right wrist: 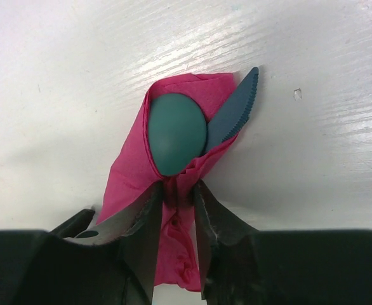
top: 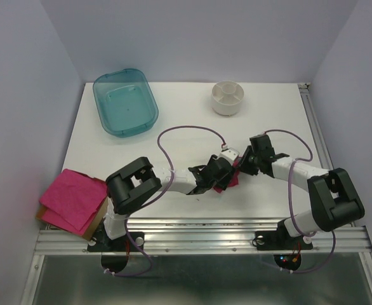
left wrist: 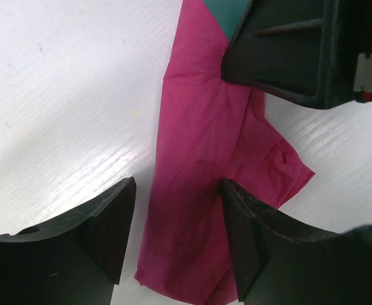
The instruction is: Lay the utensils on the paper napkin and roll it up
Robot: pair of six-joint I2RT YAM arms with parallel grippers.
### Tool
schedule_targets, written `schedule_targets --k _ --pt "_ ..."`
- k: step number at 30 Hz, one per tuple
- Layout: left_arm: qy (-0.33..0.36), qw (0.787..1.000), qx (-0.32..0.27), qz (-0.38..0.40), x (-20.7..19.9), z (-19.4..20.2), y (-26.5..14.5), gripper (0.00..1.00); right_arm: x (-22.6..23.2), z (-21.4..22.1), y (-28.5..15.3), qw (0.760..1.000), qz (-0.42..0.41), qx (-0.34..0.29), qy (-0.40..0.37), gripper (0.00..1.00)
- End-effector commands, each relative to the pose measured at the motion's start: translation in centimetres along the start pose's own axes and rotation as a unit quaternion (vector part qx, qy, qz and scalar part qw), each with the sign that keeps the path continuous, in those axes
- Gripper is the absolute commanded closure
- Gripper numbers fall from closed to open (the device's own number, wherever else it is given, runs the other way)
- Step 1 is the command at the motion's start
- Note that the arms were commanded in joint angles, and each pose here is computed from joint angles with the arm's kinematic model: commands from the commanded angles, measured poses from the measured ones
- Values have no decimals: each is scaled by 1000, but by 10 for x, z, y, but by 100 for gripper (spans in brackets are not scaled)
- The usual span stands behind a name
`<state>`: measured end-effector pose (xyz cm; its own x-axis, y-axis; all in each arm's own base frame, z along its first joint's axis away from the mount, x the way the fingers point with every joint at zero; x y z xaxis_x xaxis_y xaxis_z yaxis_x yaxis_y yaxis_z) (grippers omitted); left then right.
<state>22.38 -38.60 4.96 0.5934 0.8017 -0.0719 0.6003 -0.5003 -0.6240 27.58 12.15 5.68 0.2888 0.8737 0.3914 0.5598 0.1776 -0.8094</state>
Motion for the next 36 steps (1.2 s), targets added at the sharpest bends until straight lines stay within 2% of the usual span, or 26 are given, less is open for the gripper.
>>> schedule_targets --k 1,10,15,21,23,27,28,29,30,31,36 --pt "14 1000 11 16 -2 2 -15 34 5 -13 3 1000 6 -21 2 71" --pt "6 999 5 39 -7 -7 -17 33 3 -4 15 1000 1 1 -2 75" --pt "-6 999 0 54 -6 -10 -17 33 -2 2 20 1000 8 11 -4 86" --pt "-33 997 -27 66 5 -38 -33 32 -1 -1 18 1000 6 2 -8 99" --pt "-45 996 -35 73 9 -46 -40 30 0 -2 19 1000 4 2 -10 99" --pt "-72 993 -63 65 29 -67 -59 23 9 -5 17 1000 -24 -4 -19 99" --pt "-77 993 -67 60 33 -69 -62 14 12 -5 16 999 -36 -2 -26 99" --pt "-83 992 -71 55 37 -71 -64 14 14 -8 15 999 -42 -8 -28 99" --pt "-90 992 -75 51 41 -72 -68 4 17 -9 14 998 -51 -11 -29 99" --pt "-100 991 -80 44 49 -74 -69 1 21 -12 13 997 -65 -19 -37 99" --pt "-156 980 -107 55 72 -69 -78 1 38 -24 4 991 -109 -48 -57 99"
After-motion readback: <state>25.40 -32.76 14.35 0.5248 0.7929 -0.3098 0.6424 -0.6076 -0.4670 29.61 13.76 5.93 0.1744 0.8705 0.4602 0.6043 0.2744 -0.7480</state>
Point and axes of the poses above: each gripper's point midway between its finger pads, its own y axis out along the fingers, its own x axis along the line the jaws close on, z = x × y, the point moved 4 cm from there along -y, back along the fingers, and after that the axes turned 2 degrees about -y, right-handed, at the moved point
